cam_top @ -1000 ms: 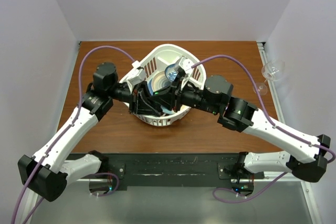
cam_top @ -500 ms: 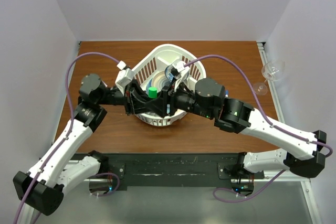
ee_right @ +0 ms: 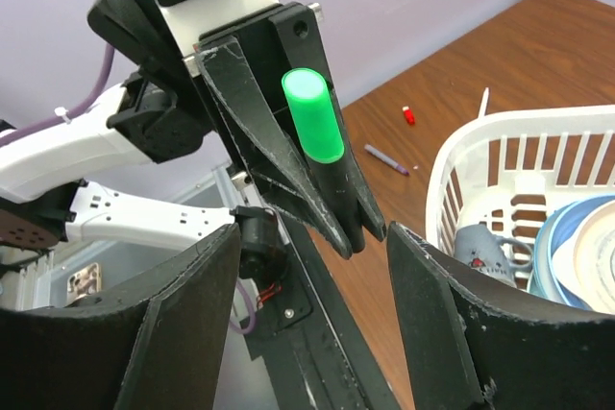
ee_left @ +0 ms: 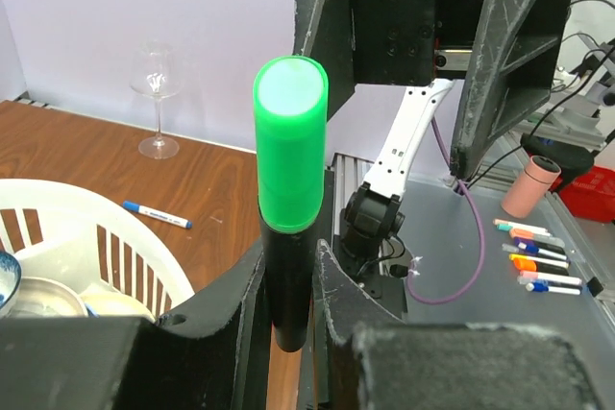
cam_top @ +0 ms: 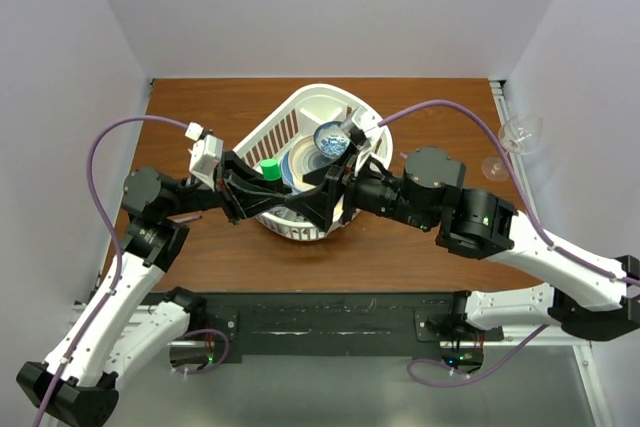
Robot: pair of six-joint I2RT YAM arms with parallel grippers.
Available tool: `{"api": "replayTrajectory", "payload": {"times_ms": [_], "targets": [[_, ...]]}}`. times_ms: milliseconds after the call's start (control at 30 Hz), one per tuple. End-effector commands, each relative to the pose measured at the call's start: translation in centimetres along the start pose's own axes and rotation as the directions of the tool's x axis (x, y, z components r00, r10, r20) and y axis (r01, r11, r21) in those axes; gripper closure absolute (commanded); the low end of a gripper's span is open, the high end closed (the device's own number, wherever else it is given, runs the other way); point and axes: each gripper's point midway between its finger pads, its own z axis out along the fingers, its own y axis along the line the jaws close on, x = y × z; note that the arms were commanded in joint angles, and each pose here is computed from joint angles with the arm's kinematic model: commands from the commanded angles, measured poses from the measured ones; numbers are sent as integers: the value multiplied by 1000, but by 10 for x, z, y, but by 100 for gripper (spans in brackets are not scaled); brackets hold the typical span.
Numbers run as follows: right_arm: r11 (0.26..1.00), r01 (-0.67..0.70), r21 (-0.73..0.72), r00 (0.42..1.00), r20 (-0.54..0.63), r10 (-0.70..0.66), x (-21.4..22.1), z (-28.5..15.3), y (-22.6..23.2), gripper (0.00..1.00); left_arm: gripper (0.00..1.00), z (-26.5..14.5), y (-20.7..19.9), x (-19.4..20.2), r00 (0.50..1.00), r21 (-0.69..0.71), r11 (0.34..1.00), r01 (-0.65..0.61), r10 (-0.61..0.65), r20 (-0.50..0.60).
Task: Insert the pens into the pen caps
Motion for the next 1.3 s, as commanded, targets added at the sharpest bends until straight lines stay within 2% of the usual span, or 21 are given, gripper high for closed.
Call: {"api": "replayTrajectory", "payload": {"times_ms": [0, 300, 433, 467, 533, 567, 700, 800, 833, 900, 933, 967, 1000, 1033, 1100, 1133, 1167, 1200, 1233, 1267], "targets": [[999, 16, -37, 997, 79, -14, -19, 7, 9, 36, 100, -2, -12, -10, 999, 34, 999, -4, 3, 41], [996, 41, -79, 998, 46, -38, -8, 39, 16, 47, 100, -3, -22, -9, 996, 86, 995, 40, -46, 71], [996, 37, -84, 998, 54, -32, -4, 48, 16, 64, 100, -5, -25, -4, 996, 105, 993, 53, -60, 64], [996, 34, -84, 998, 54, -29, -4, 49, 16, 72, 100, -5, -24, -3, 996, 107, 993, 58, -65, 58], [996, 26, -87, 998, 61, -21, -2, 52, 16, 75, 100, -5, -23, 0, 996, 107, 992, 65, -71, 53], [996, 25, -89, 998, 68, -19, -2, 51, 16, 75, 100, -5, -24, 0, 996, 111, 992, 63, -70, 58], [995, 13, -98, 996, 90, -4, -8, 52, 19, 56, 100, -4, -24, 2, 996, 122, 990, 68, -75, 53], [995, 24, -97, 996, 84, -15, -7, 54, 18, 57, 100, -4, -23, 4, 996, 128, 989, 73, -80, 47], [995, 26, -94, 996, 84, -19, -6, 55, 18, 68, 100, -4, -23, 4, 996, 129, 989, 73, -80, 48], [993, 37, -110, 998, 57, -30, -2, 58, 20, 81, 100, -4, -23, 4, 996, 129, 989, 73, -80, 48], [993, 38, -112, 998, 48, -33, 1, 59, 21, 96, 100, -4, -24, 3, 995, 129, 989, 74, -81, 50], [993, 41, -112, 998, 42, -36, 2, 59, 20, 100, 100, -4, -24, 2, 996, 129, 989, 71, -78, 53], [994, 39, -99, 999, 38, -35, 4, 59, 17, 100, 100, -4, -24, 0, 995, 124, 990, 68, -76, 60], [995, 40, -89, 999, 35, -37, 5, 59, 15, 100, 95, -3, -24, -2, 995, 120, 991, 65, -74, 64], [998, 46, -30, 999, 22, -46, 4, 57, 3, 100, 77, -3, -20, -7, 995, 87, 995, 55, -62, 78], [999, 50, -8, 998, 25, -50, 2, 55, -2, 100, 60, -3, -16, -8, 996, 62, 998, 17, -22, 83], [998, 56, 34, 998, 19, -56, 0, 54, -15, 100, 52, -4, -11, -3, 997, 23, 999, 47, -48, 65], [996, 52, 78, 998, 32, -55, -8, 49, -26, 100, 17, -4, -4, -8, 996, -24, 999, 38, -36, 85], [994, 46, 103, 998, 26, -49, -10, 48, -36, 100, 5, -5, -1, -8, 996, -45, 999, 12, -8, 84], [984, 32, 176, 999, 15, -35, -13, 42, -66, 100, 0, -6, 4, -3, 997, -73, 997, 33, -28, 69]]}}
